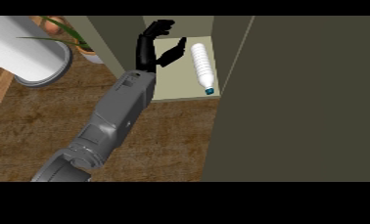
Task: Pick up the bottled water, place it into the cabinet and close the cabinet
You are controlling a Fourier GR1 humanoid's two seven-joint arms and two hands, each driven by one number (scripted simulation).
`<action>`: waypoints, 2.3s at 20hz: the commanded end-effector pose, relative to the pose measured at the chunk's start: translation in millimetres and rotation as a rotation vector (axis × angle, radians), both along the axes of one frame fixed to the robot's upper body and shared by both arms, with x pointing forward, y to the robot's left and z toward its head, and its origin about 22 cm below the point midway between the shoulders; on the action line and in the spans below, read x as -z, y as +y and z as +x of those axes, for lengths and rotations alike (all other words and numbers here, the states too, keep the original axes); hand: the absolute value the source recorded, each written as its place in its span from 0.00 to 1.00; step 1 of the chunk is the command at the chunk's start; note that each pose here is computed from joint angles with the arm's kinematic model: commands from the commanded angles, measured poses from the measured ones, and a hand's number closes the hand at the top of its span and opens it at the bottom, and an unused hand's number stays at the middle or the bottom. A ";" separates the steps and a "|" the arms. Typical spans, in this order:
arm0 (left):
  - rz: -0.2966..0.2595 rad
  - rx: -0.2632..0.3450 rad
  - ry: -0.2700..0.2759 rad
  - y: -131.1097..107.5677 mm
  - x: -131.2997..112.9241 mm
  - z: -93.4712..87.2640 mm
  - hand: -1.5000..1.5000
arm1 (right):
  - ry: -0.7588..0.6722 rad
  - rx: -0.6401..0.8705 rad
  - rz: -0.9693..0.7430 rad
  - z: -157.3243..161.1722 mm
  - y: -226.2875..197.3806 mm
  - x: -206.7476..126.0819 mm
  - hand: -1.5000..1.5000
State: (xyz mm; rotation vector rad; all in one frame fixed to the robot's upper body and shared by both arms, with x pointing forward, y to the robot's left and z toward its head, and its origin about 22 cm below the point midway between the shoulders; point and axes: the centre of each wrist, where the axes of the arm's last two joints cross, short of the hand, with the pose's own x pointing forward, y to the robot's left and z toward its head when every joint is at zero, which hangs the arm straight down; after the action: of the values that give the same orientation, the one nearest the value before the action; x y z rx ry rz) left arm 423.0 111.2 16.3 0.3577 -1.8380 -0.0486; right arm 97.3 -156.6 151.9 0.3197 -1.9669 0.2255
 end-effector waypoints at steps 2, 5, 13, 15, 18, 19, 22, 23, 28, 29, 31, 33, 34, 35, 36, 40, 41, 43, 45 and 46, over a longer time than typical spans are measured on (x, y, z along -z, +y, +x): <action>-0.149 0.130 -0.077 -2.6 -7.4 2.0 1.00 | -0.023 -0.025 0.010 -9.0 -0.1 -9.3 0.00; -0.198 0.171 -0.103 3.4 6.3 -5.7 1.00 | -0.019 -0.019 0.010 -15.2 0.8 -12.7 0.00; -0.348 0.389 -0.030 -4.6 -7.6 -6.0 1.00 | -0.024 0.064 -0.009 -11.2 -10.8 -13.9 0.00; -0.387 0.448 -0.020 -0.8 5.9 -16.8 1.00 | -0.021 0.071 -0.027 -18.0 -13.9 -11.2 0.00; -0.434 0.488 -0.023 1.5 19.6 -34.9 1.00 | -0.027 0.093 -0.017 -10.8 -11.0 -8.9 0.00; -0.446 0.480 -0.001 5.2 29.5 -43.9 1.00 | -0.007 0.067 -0.027 -18.4 -16.6 -14.0 0.00; -0.499 0.474 -0.028 8.4 9.0 -44.0 1.00 | 0.007 0.075 -0.051 -17.0 -12.2 -4.2 0.00; -0.498 0.471 -0.033 5.8 23.4 -58.2 1.00 | -0.014 0.074 -0.043 -11.9 -10.7 -8.1 0.00; -0.532 0.475 -0.011 28.5 27.0 -87.4 1.00 | -0.002 0.060 -0.051 -17.2 -12.9 -14.2 0.00; -0.527 0.484 -0.003 34.0 22.8 -93.2 1.00 | -0.004 0.042 -0.073 -18.7 -17.0 -16.8 0.00; -0.540 0.488 -0.012 34.4 36.2 -120.5 1.00 | 0.004 0.006 -0.102 -17.5 -18.1 -20.9 1.00; -0.548 0.508 -0.019 37.9 22.3 -136.4 1.00 | 0.013 -0.047 -0.131 -20.7 -17.3 -21.5 1.00; -0.555 0.501 -0.016 46.8 29.5 -151.2 1.00 | -0.001 -0.057 -0.144 -13.7 -17.1 -21.9 1.00; -0.567 0.512 -0.005 52.6 26.5 -157.3 1.00 | 0.014 -0.119 -0.116 -14.5 -9.8 -20.8 1.00; -0.559 0.513 -0.007 64.5 25.7 -162.5 1.00 | 0.049 -0.168 -0.140 -18.2 -8.4 -21.1 1.00; -0.550 0.475 -0.036 91.1 20.8 -200.5 1.00 | 0.014 -0.291 -0.141 -17.9 3.2 -22.5 1.00; -0.570 0.479 -0.010 79.8 19.1 -212.7 1.00 | 0.022 -0.308 -0.138 -21.7 6.4 -23.6 1.00; -0.566 0.466 -0.056 94.2 16.8 -237.1 1.00 | 0.045 -0.323 -0.124 -23.3 3.2 -29.8 1.00; -0.542 0.442 -0.059 120.2 9.1 -243.5 1.00 | 0.031 -0.330 -0.125 -19.1 14.7 -28.5 1.00; -0.545 0.433 -0.051 122.3 -1.4 -255.3 1.00 | 0.020 -0.301 -0.126 -13.0 19.4 -25.1 1.00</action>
State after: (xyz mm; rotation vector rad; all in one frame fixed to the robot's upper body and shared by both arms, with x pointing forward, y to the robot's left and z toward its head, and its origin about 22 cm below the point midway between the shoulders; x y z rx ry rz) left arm 199.4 213.1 2.0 -0.4484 -1.8585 0.1534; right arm 99.4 -153.1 162.1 0.3751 -1.8462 0.5356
